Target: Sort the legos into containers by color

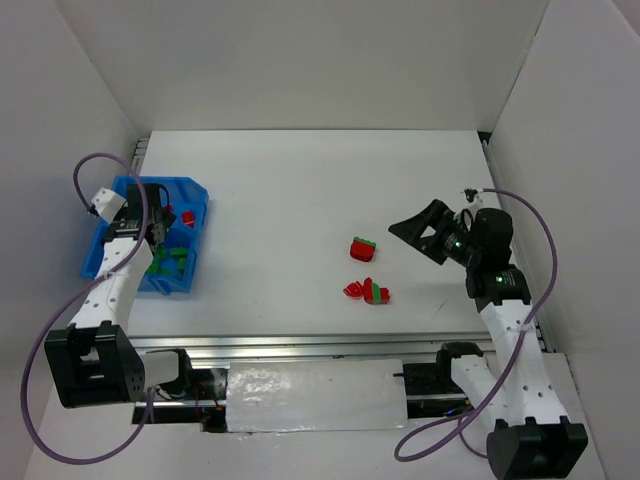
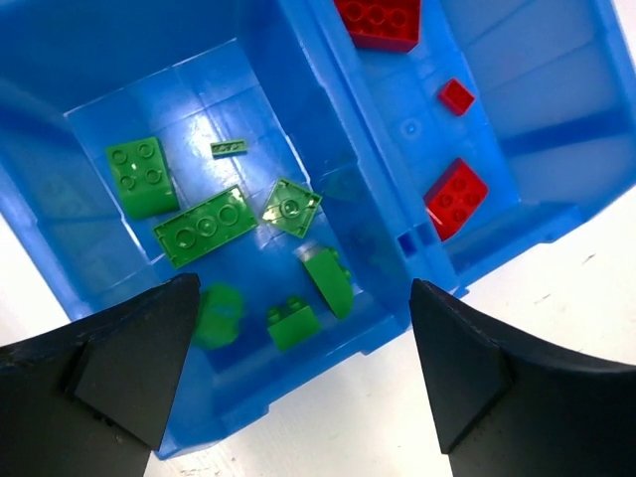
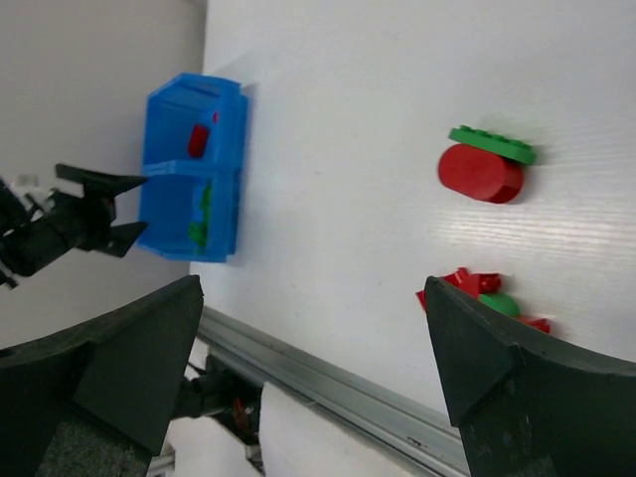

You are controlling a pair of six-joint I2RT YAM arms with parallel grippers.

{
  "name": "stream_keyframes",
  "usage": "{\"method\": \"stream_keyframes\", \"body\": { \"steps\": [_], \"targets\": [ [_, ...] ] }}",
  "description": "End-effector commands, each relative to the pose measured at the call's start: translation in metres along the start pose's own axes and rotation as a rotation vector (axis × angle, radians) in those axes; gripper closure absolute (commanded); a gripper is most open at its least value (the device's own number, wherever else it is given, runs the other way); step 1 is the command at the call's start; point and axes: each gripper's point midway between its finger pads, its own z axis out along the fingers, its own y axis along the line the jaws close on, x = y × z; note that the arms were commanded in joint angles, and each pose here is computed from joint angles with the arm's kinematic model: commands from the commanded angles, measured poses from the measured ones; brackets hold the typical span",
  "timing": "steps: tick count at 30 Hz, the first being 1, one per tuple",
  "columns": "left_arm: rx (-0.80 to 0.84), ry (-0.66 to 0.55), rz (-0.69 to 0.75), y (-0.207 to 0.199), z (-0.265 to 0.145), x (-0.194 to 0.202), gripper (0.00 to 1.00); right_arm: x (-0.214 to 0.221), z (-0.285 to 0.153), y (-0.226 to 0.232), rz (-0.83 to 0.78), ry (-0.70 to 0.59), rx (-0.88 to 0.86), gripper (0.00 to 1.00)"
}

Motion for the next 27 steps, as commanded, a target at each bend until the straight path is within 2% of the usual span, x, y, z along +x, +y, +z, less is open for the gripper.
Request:
{"method": "stream_keyframes", "body": {
  "steps": [1, 3, 5, 6, 8, 10, 14, 15, 17, 19, 27],
  "targets": [
    [0.006, -0.035, -0.045, -0.002, -0.012, -0.018, 0.00, 0.002, 0.012, -0.021, -0.051, -0.006, 0.102, 0.00],
    [0.073, -0.032, -0.046, -0.011, -0.022, -0.023, 0.00, 0.001, 0.019, -0.039, -0.063, -0.038, 0.196, 0.00],
    [0.135, -0.017, -0.050, -0.019, -0.032, -0.023, 0.01, 0.018, 0.030, -0.046, -0.094, 0.008, 0.257, 0.00],
    [0.180, -0.023, -0.045, -0.022, -0.042, -0.028, 0.00, 0.016, 0.034, -0.058, -0.120, -0.020, 0.336, 0.00],
    [0.308, 0.010, -0.026, -0.040, -0.057, -0.024, 0.00, 0.039, 0.048, -0.063, -0.167, 0.053, 0.384, 0.01],
    [0.455, 0.022, 0.040, -0.061, -0.077, -0.020, 0.00, 0.050, 0.061, -0.081, -0.210, 0.094, 0.467, 0.00],
    [0.675, 0.113, 0.267, -0.104, -0.135, 0.036, 0.00, 0.060, 0.090, -0.094, -0.278, 0.166, 0.536, 0.00],
    [0.679, 0.113, 0.319, -0.107, -0.139, 0.046, 0.00, 0.054, 0.098, -0.089, -0.294, 0.164, 0.533, 0.00],
    [0.721, 0.144, 0.409, -0.111, -0.157, 0.072, 0.00, 0.057, 0.110, -0.106, -0.305, 0.192, 0.626, 0.00],
    [0.727, 0.169, 0.457, -0.108, -0.157, 0.091, 0.00, 0.053, 0.123, -0.112, -0.288, 0.176, 0.686, 0.00],
    [0.732, 0.201, 0.510, -0.095, -0.150, 0.119, 0.01, 0.078, 0.161, -0.118, -0.234, 0.171, 0.780, 0.00]
  ]
}}
